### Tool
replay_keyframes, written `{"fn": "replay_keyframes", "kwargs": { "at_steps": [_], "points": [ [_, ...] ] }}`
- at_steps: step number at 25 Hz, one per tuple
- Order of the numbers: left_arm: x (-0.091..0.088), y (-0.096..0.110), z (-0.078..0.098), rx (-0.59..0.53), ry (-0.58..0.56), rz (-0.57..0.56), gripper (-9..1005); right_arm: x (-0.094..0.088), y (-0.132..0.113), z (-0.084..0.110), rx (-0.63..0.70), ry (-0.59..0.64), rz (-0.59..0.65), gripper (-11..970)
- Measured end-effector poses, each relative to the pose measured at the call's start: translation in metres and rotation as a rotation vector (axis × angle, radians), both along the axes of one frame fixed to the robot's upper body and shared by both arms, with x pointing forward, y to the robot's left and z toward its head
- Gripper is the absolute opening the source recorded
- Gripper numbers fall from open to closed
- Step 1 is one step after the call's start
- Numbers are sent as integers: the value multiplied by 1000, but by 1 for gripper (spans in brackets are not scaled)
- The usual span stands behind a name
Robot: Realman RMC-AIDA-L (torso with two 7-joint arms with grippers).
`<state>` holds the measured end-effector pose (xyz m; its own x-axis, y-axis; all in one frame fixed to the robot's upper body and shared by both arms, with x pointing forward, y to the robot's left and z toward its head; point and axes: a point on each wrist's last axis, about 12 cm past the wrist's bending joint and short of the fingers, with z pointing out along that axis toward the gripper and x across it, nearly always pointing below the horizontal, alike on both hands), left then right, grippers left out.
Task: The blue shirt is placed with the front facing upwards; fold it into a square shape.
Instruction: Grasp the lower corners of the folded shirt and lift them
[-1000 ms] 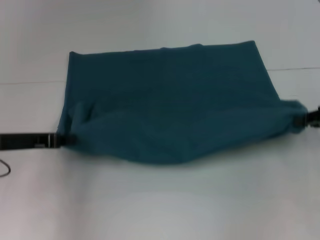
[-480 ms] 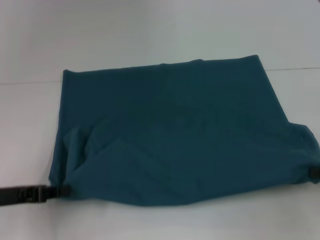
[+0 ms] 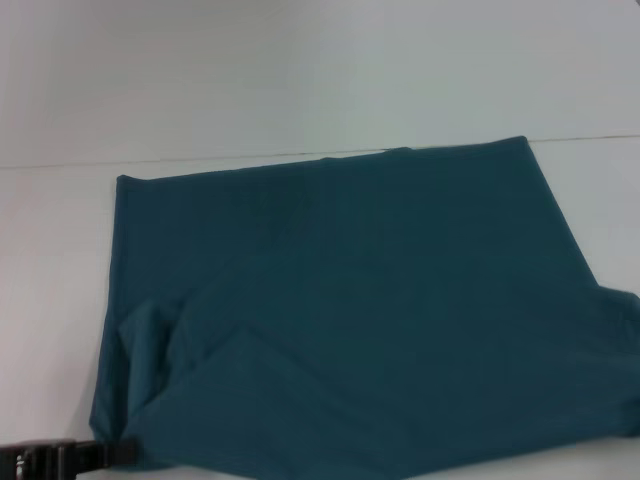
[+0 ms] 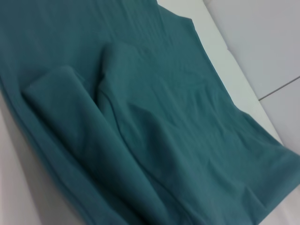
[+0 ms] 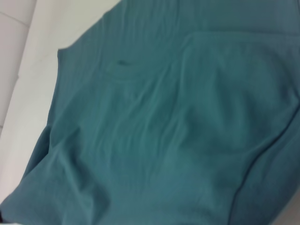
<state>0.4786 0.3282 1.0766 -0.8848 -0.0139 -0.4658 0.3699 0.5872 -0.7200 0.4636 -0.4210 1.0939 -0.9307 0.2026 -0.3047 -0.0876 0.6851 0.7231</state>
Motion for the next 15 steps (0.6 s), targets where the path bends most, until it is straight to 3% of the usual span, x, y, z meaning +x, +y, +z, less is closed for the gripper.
{"fn": "replay_keyframes", "kwargs": {
  "at_steps": [9, 15],
  "points": [
    [-17, 5, 0, -14, 27, -5, 18, -38, -4, -15, 37, 64, -12, 59],
    [-27, 7, 0, -20, 41, -7, 19, -51, -8, -17, 57, 74, -37, 59]
  ]
}}
